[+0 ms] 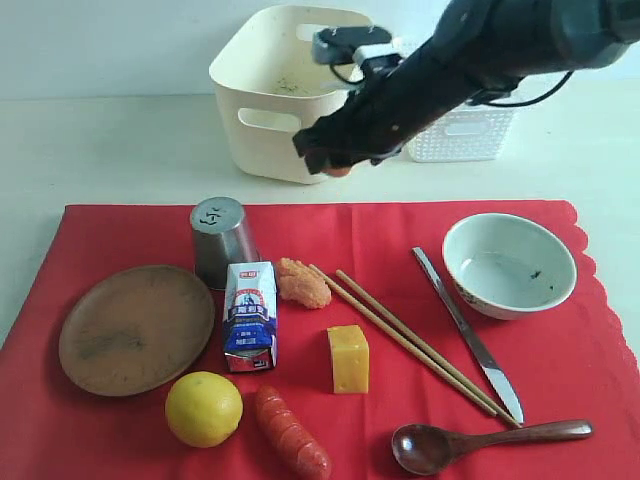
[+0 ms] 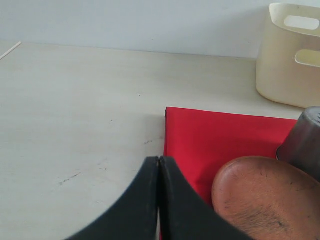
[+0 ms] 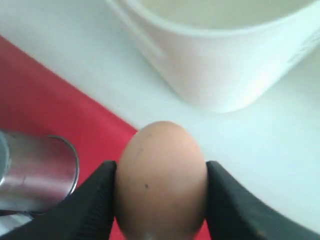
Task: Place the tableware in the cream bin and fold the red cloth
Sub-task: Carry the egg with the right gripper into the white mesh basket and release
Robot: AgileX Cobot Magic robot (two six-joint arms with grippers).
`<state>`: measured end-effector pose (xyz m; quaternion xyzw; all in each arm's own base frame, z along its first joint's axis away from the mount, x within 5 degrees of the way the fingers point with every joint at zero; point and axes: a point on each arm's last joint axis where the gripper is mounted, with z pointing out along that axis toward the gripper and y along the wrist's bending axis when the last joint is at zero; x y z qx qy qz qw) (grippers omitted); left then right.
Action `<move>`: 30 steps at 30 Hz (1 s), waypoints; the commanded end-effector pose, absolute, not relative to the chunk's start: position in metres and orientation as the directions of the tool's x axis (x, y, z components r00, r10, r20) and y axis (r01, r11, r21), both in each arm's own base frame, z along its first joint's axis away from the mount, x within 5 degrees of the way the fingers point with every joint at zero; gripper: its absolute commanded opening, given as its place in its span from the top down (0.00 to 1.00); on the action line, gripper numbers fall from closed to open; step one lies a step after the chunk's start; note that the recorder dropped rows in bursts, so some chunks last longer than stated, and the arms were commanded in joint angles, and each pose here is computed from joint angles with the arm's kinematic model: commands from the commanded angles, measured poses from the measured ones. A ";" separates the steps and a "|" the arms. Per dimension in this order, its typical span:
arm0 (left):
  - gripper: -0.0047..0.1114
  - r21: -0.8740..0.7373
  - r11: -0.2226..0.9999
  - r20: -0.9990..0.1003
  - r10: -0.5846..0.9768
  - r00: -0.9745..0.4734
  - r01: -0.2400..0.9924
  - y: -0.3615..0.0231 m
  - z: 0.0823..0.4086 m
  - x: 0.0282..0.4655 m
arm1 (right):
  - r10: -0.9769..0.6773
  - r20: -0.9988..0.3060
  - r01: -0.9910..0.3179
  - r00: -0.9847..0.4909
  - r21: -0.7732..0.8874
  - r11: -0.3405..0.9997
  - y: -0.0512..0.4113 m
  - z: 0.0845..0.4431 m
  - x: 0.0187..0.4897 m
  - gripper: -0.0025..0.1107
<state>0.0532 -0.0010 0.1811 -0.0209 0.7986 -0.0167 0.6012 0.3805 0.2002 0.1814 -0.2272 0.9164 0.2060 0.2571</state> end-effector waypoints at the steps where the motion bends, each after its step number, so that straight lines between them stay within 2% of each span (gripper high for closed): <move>1: 0.95 -0.045 0.999 -0.964 -0.045 -0.263 -0.006 -0.001 0.181 0.053 | -0.223 -0.627 -0.459 -0.746 0.244 0.854 0.164 0.211 0.394 0.98; 9: 0.95 -0.045 0.999 -0.964 -0.045 -0.263 -0.006 -0.001 0.181 0.053 | -0.058 -0.717 -0.302 -0.695 0.217 0.928 0.119 0.216 0.420 0.98; 11: 0.95 -0.045 0.999 -0.964 -0.045 -0.263 -0.006 -0.001 0.181 0.053 | 0.020 -0.763 -0.217 -0.646 0.209 0.954 0.109 0.213 0.432 0.98; 16: 0.95 -0.045 0.999 -0.964 -0.045 -0.263 -0.006 -0.001 0.181 0.053 | 0.151 -0.791 -0.048 -0.593 0.221 0.974 0.089 0.181 0.452 0.98; 20: 0.95 -0.045 0.999 -0.964 -0.045 -0.263 -0.006 -0.001 0.181 0.053 | 0.154 -0.807 -0.013 -0.570 0.196 0.980 0.086 0.165 0.458 0.97; 22: 0.95 -0.045 0.999 -0.964 -0.045 -0.263 -0.006 -0.001 0.181 0.053 | 0.141 -0.819 -0.012 -0.556 0.178 0.984 0.085 0.163 0.460 0.87; 24: 0.95 -0.045 0.999 -0.964 -0.045 -0.263 -0.006 -0.001 0.181 0.053 | 0.120 -0.821 -0.029 -0.558 0.164 0.986 0.088 0.163 0.459 0.72; 25: 0.95 -0.045 0.999 -0.964 -0.045 -0.263 -0.006 -0.001 0.181 0.053 | 0.120 -0.818 -0.031 -0.563 0.166 0.986 0.088 0.163 0.459 0.58; 27: 0.95 -0.045 0.999 -0.964 -0.045 -0.263 -0.006 -0.001 0.181 0.053 | 0.123 -0.815 -0.030 -0.566 0.170 0.985 0.088 0.162 0.459 0.44; 30: 0.95 -0.045 0.999 -0.964 -0.045 -0.263 -0.006 -0.001 0.181 0.053 | 0.123 -0.815 -0.030 -0.566 0.170 0.985 0.088 0.162 0.459 0.28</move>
